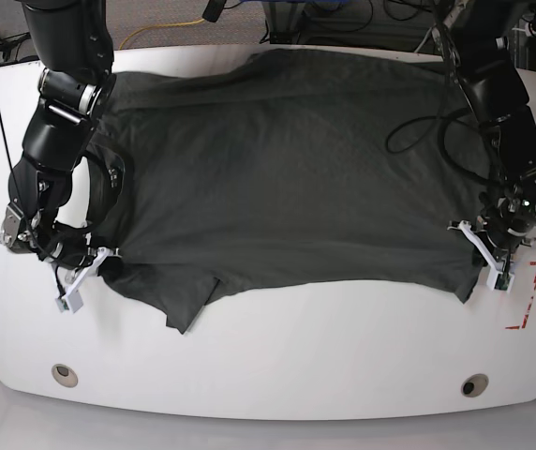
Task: Fold the T-shirt properly
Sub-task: 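Lift the hem with both grippers and fold it toward the collar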
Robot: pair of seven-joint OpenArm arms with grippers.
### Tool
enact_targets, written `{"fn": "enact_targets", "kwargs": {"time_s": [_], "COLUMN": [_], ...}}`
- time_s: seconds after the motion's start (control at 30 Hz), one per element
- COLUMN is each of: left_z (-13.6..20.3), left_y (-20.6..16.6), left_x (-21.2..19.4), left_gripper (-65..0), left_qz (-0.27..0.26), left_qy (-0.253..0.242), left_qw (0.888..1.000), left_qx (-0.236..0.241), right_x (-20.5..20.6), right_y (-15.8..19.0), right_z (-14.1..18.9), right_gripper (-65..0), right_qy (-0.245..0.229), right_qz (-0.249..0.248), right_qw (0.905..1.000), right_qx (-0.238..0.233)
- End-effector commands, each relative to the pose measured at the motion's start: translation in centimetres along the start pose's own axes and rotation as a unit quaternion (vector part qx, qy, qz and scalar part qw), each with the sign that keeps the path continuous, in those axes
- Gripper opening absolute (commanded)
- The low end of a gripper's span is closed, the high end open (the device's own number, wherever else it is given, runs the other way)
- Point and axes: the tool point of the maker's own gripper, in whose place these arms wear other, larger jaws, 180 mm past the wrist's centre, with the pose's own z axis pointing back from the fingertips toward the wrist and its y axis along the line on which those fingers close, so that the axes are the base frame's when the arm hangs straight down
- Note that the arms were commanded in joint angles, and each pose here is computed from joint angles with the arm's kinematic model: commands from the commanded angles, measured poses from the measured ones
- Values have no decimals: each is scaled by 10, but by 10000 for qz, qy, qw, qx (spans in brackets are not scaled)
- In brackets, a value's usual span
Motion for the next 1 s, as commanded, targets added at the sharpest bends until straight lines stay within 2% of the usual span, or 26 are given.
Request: {"fn": "enact_targets", "kwargs": {"time_s": [0.0, 0.13, 0.37, 0.73, 0.87, 0.97], "left_z": [13, 27, 62, 148, 173, 181], "left_y": [20, 32, 53, 95, 114, 118], "left_x": [43, 82, 148, 263, 281, 288], "left_gripper": [-650, -650, -650, -650, -650, -650], "left_qz": [-92, -174, -293, -179, -121, -78], "left_qy": [-345, -624, -1113, -2066, -2189, -2264], "left_qw": [9990, 9968, 9892, 9647, 9578, 9552], "left_qx": [262, 473, 904, 1626, 1859, 1903], "right_x": [47, 84, 153, 271, 301, 307], "right_y": [-6, -8, 1, 13, 21, 20], "right_z": [20, 36, 66, 167, 203, 214], "right_gripper": [-650, -650, -650, -650, -650, -650], "right_qy": [-418, -645, -898, -1728, -2012, -2090], "right_qz": [206, 376, 1055, 1468, 1566, 1579], "right_qw": [9989, 9970, 9896, 9706, 9626, 9602], "right_qx": [-114, -203, -396, -812, -911, -970]}}
